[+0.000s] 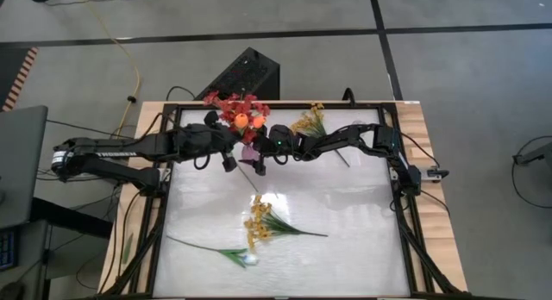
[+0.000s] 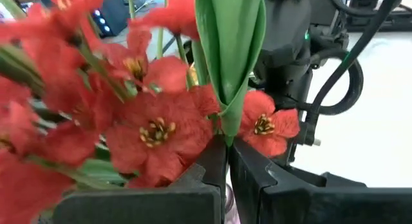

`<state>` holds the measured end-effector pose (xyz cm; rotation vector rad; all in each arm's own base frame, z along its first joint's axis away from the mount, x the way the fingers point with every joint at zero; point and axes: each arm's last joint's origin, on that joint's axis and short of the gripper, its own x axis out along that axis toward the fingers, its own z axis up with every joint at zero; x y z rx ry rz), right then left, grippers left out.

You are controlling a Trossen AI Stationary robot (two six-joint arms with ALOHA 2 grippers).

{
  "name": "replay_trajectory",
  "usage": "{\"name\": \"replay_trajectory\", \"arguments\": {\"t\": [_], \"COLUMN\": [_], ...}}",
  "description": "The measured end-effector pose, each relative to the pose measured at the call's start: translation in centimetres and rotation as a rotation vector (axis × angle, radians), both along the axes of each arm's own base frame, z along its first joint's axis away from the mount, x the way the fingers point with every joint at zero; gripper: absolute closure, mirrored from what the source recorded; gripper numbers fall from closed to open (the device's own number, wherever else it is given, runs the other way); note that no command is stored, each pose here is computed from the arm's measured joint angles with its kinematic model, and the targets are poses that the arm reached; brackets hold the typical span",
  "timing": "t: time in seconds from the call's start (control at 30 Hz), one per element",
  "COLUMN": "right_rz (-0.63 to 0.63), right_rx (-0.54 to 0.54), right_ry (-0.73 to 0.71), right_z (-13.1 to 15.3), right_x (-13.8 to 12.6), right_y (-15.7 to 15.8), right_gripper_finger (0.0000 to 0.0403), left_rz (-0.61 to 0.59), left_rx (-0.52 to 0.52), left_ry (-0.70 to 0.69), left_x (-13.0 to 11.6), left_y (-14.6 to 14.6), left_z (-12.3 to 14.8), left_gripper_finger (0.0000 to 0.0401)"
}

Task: Sort flowers into vase by color
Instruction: Put the orange tulip into the pink vase, then put the top yellow flowers into the transparent vase

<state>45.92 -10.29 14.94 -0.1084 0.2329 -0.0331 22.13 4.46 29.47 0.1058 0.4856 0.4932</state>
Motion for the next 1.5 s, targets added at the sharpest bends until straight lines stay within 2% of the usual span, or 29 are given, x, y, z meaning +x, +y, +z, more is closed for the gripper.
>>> {"name": "replay_trajectory", "arguments": {"t": [0.23, 0.47, 0.97, 1.1, 1.33, 1.5], "right_rz": [0.002, 0.004, 0.003, 0.000, -0.009, -0.022], "right_rx": [0.002, 0.006, 0.007, 0.007, 0.010, 0.012], "right_ry": [0.005, 0.022, 0.024, 0.024, 0.042, 0.052], "right_z": [0.0, -0.2, -0.2, -0.2, -0.4, -0.4], "right_x": [0.0, 0.0, 0.0, -0.1, -0.2, -0.4], "right_y": [0.0, 0.0, 0.0, -0.1, -0.5, -1.1], "right_gripper_finger": [0.0026, 0.0026, 0.0026, 0.0026, 0.0026, 0.0026], "left_rz": [0.012, 0.074, 0.079, 0.055, 0.050, 0.063], "left_rx": [-0.004, 0.007, -0.009, 0.005, 0.020, -0.009], "left_ry": [0.018, -0.006, -0.015, -0.019, -0.064, -0.043], "left_x": [1.2, 0.5, 0.2, 0.3, -0.2, -1.2], "left_y": [0.0, 0.0, 0.0, -0.1, -0.1, -0.3], "left_z": [-2.1, -4.8, -6.2, -5.5, -3.5, -2.0], "left_gripper_finger": [0.0401, 0.0401, 0.0398, 0.0370, 0.0293, 0.0265]}}
